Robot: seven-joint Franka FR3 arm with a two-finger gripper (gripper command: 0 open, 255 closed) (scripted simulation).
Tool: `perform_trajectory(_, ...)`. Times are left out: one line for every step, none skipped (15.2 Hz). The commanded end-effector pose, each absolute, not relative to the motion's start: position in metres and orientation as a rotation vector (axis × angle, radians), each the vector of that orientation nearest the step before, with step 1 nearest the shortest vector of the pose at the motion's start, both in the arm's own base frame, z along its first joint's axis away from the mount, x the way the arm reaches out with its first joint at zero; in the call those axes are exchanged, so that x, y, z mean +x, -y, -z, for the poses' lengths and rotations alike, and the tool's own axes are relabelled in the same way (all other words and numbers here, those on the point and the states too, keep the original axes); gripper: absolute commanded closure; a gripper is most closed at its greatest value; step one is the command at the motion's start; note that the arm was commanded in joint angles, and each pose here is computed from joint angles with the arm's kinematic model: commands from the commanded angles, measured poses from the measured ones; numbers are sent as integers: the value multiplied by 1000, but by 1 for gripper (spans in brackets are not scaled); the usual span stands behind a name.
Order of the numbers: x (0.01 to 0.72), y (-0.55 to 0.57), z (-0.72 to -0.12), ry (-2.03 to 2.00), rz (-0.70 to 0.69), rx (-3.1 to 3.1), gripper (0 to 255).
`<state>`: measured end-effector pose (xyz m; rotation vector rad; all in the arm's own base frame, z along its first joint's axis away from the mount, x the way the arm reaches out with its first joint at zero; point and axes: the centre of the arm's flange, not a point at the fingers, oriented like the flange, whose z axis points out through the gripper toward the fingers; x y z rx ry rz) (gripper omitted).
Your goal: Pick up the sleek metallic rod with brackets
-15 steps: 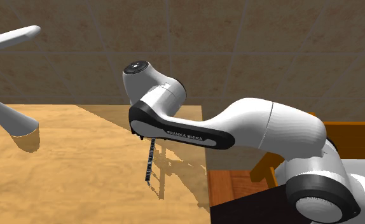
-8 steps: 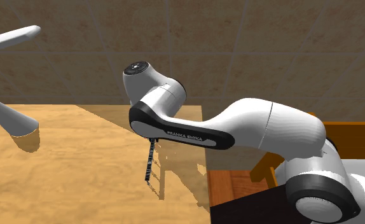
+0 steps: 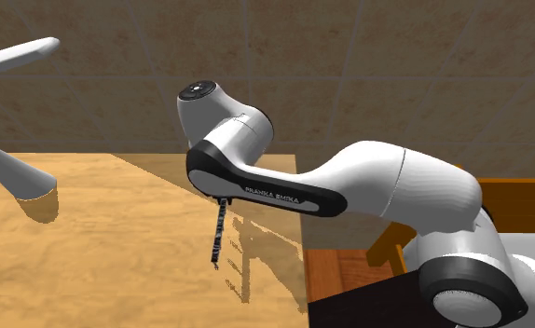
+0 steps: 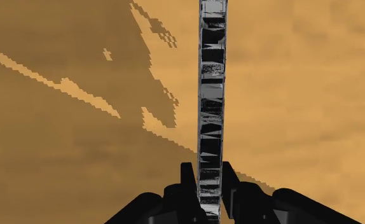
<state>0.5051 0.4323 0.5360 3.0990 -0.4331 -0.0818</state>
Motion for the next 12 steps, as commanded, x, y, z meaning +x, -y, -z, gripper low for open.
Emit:
perform_trajectory(506,-432,-547,433,82,3099,255)
perform_trajectory(506,-432,-552,433,82,3099,255)
perform_trajectory(506,-432,-558,433,82,3099,255)
perform_trajectory(506,-432,-563,433,82,3099,255)
perform_trajectory(506,-432,-568,433,82,3099,255)
perform_trajectory(506,-432,-574,433,82,3099,255)
perform_trajectory(506,-432,-579,433,82,3099,255)
perform_trajectory(506,-432,-584,433,82,3099,255)
perform_trajectory(506,-432,-589,433,82,3099,255)
perform_trajectory(506,-432,-595,433,82,3099,255)
perform_trajectory(506,-432,-595,433,82,3099,255)
perform_trajectory(506,-432,-595,433,82,3099,255)
